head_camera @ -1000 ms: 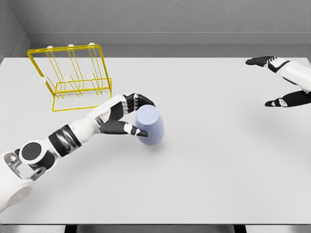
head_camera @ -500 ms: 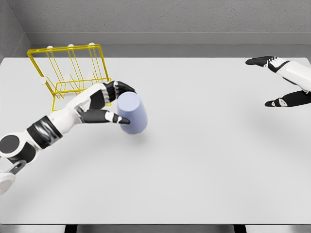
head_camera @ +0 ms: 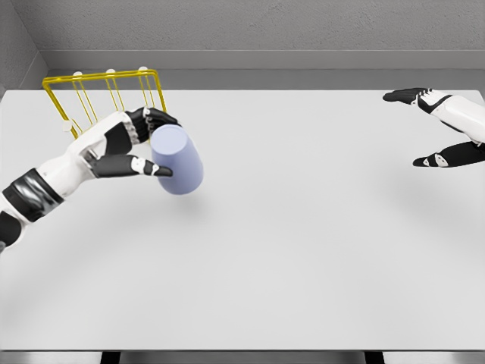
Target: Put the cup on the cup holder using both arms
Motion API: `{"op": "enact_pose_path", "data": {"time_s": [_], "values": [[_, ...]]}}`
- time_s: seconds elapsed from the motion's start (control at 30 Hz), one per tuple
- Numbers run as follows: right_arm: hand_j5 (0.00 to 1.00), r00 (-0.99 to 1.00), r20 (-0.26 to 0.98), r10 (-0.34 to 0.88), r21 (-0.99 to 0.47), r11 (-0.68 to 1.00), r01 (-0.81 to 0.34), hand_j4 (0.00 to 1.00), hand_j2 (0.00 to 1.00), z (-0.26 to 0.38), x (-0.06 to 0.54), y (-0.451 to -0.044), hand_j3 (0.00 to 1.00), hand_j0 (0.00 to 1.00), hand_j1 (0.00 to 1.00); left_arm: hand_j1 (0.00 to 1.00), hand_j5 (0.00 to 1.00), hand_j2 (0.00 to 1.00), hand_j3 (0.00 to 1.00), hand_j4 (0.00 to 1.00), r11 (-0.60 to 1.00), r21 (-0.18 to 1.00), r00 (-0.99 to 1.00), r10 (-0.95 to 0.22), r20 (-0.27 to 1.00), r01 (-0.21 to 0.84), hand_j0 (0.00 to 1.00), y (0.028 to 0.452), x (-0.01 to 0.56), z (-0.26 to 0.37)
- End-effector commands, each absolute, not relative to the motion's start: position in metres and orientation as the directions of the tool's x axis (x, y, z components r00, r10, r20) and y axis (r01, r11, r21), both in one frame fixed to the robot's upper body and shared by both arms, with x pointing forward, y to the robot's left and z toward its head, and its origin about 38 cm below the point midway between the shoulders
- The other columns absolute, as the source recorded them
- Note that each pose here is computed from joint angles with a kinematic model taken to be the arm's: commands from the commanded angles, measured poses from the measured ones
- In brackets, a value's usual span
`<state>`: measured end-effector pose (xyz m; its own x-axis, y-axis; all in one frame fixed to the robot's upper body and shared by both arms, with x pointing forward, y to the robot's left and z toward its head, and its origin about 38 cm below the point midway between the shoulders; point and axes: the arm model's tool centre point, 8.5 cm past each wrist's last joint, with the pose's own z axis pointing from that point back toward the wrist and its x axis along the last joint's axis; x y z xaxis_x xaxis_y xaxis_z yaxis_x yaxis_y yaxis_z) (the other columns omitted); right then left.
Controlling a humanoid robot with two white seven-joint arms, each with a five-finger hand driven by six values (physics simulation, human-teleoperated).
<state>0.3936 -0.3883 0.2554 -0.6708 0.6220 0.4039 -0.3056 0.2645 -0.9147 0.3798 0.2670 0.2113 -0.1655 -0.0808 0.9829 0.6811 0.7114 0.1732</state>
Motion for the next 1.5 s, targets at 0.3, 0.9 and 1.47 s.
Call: {"op": "enact_pose_path", "data": {"time_s": [0.3, 0.9, 1.47], "values": [[1.0, -0.671, 0.409, 0.619, -0.912, 0.272, -0.306, 1.0, 1.0, 0.256, 0.394, -0.388, 1.0, 1.0, 1.0, 0.6, 0.6, 0.6, 0.6, 0.6, 0.74, 0.192, -0.186, -0.092, 0.978, 0.645, 0.6, 0.292, 0.383, 0.231], [1.0, -0.67, 0.41, 0.619, -0.912, 0.272, -0.307, 1.0, 1.0, 0.256, 0.394, -0.388, 1.0, 1.0, 1.0, 0.6, 0.6, 0.6, 0.6, 0.6, 0.782, 0.208, -0.222, -0.091, 0.971, 0.587, 0.6, 0.318, 0.391, 0.258], [1.0, -0.67, 0.41, 0.619, -0.912, 0.272, -0.307, 1.0, 1.0, 0.256, 0.394, -0.388, 1.0, 1.0, 1.0, 0.6, 0.6, 0.6, 0.6, 0.6, 0.826, 0.204, -0.22, -0.1, 0.97, 0.525, 0.6, 0.34, 0.401, 0.261]]}}
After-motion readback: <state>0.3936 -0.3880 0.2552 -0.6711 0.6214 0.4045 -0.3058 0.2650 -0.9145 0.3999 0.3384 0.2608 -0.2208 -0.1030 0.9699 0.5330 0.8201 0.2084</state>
